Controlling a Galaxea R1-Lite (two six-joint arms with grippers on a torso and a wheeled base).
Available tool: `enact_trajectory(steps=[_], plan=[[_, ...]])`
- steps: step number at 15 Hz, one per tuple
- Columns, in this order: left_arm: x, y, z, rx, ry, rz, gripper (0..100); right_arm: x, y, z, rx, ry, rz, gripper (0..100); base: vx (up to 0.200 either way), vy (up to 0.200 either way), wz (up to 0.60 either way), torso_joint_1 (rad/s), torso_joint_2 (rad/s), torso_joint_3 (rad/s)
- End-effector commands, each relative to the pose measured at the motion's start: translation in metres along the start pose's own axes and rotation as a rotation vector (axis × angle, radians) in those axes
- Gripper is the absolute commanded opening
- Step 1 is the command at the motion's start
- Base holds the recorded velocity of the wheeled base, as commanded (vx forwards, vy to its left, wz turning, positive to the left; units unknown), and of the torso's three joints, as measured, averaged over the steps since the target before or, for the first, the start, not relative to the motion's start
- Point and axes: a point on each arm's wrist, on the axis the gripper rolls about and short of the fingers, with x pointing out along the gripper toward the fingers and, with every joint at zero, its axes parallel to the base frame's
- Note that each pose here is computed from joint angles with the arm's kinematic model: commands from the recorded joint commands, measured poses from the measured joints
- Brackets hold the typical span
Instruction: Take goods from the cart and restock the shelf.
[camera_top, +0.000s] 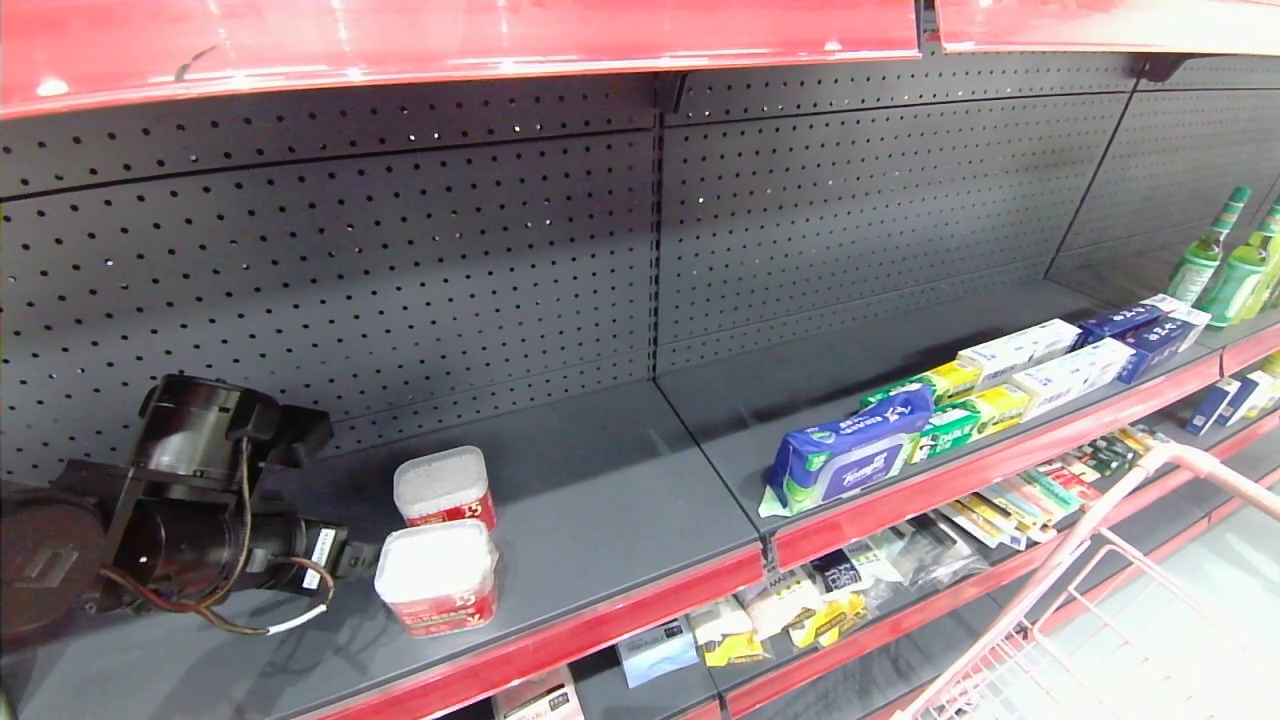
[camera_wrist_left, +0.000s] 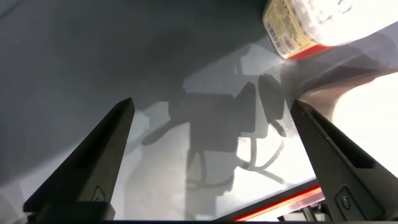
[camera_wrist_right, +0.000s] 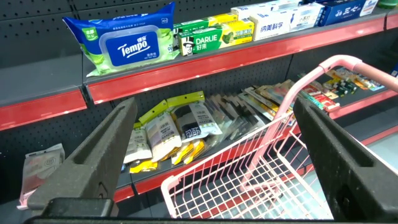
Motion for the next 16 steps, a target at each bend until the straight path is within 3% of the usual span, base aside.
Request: enact_trajectory(steps=[1, 2, 3, 6, 8, 10, 13, 14, 16], plan=[[-0.016, 0.013, 0.0, -0.035, -0.052, 0.028, 100, 0.0, 0.0, 0.0, -0.001, 0.001, 0.0, 100, 0.0, 0.0, 0.0, 0.0, 0.0, 0.0], [-0.022, 0.016, -0.001, -0.047, -0.071, 0.033, 100, 0.0, 0.0, 0.0, -0.001, 0.001, 0.0, 100, 0.0, 0.0, 0.0, 0.0, 0.0, 0.0], [-0.041, 0.026, -0.007, -0.085, -0.122, 0.045, 100, 0.0, 0.0, 0.0, -0.001, 0.001, 0.0, 100, 0.0, 0.0, 0.0, 0.0, 0.0, 0.0], [-0.07, 0.048, -0.029, -0.175, -0.198, 0.082, 100, 0.0, 0.0, 0.0, -0.001, 0.001, 0.0, 100, 0.0, 0.0, 0.0, 0.0, 0.0, 0.0], [-0.083, 0.056, -0.039, -0.215, -0.254, 0.045, 100, 0.0, 0.0, 0.0, -0.001, 0.001, 0.0, 100, 0.0, 0.0, 0.0, 0.0, 0.0, 0.0], [-0.1, 0.06, -0.05, -0.227, -0.311, 0.061, 100, 0.0, 0.0, 0.0, -0.001, 0.001, 0.0, 100, 0.0, 0.0, 0.0, 0.0, 0.0, 0.0], [-0.114, 0.054, -0.07, -0.242, -0.36, 0.087, 100, 0.0, 0.0, 0.0, -0.001, 0.001, 0.0, 100, 0.0, 0.0, 0.0, 0.0, 0.0, 0.0], [-0.128, 0.05, -0.074, -0.241, -0.445, 0.033, 100, 0.0, 0.0, 0.0, -0.001, 0.001, 0.0, 100, 0.0, 0.0, 0.0, 0.0, 0.0, 0.0], [-0.14, 0.044, -0.082, -0.23, -0.508, 0.01, 100, 0.0, 0.0, 0.0, -0.001, 0.001, 0.0, 100, 0.0, 0.0, 0.0, 0.0, 0.0, 0.0]])
